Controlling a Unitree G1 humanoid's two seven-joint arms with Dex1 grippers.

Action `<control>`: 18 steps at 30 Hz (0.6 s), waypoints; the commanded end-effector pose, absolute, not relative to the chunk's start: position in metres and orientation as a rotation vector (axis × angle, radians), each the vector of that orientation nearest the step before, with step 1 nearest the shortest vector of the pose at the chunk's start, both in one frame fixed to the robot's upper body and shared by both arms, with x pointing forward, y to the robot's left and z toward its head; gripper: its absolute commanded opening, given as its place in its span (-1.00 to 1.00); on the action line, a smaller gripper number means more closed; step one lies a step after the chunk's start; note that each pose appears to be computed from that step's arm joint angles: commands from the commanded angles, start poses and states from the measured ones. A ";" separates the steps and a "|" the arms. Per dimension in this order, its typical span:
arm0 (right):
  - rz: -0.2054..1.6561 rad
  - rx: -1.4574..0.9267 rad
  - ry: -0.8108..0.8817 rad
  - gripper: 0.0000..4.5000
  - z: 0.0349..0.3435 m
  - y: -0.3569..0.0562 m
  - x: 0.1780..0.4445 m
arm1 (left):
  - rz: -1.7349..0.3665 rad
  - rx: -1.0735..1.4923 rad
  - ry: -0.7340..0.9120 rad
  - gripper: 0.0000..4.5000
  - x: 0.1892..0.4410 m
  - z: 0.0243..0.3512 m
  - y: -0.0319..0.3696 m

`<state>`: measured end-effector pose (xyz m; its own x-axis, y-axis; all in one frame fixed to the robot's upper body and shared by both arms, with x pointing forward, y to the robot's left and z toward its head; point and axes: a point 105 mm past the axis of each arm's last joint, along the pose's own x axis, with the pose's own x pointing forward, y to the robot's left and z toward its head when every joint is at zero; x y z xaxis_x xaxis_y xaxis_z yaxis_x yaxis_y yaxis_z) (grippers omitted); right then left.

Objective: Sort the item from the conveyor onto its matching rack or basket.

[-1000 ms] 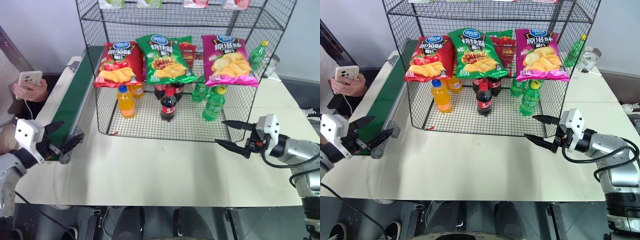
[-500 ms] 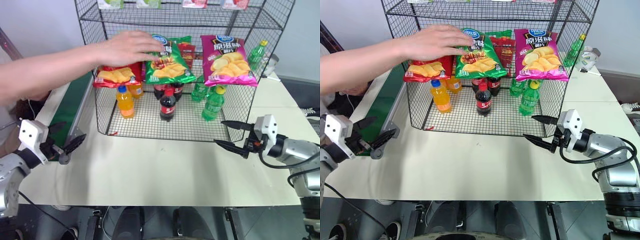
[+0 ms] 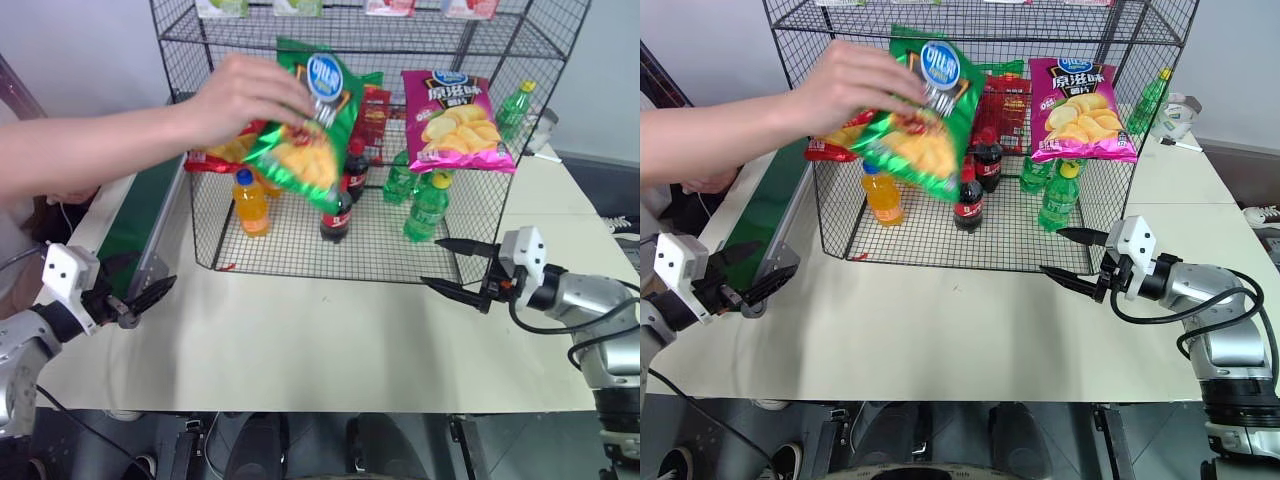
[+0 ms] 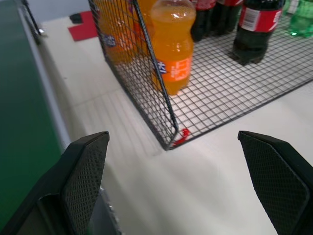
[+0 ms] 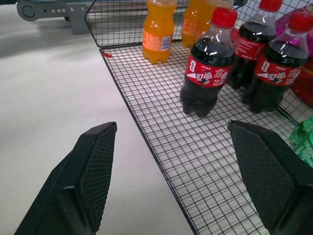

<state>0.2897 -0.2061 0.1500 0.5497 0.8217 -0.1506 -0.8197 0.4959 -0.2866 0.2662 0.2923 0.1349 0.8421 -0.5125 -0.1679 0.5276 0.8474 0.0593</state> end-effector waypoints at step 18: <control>1.036 -0.335 -0.081 0.68 0.169 -0.183 0.288 | -0.531 0.189 0.012 1.00 0.268 0.159 0.295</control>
<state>0.2907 -0.1902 0.1591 0.5308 0.8396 -0.1156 -0.8297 0.4869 -0.2730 0.2680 0.2941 0.1512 0.8570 -0.5086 -0.0831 0.5154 0.8455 0.1400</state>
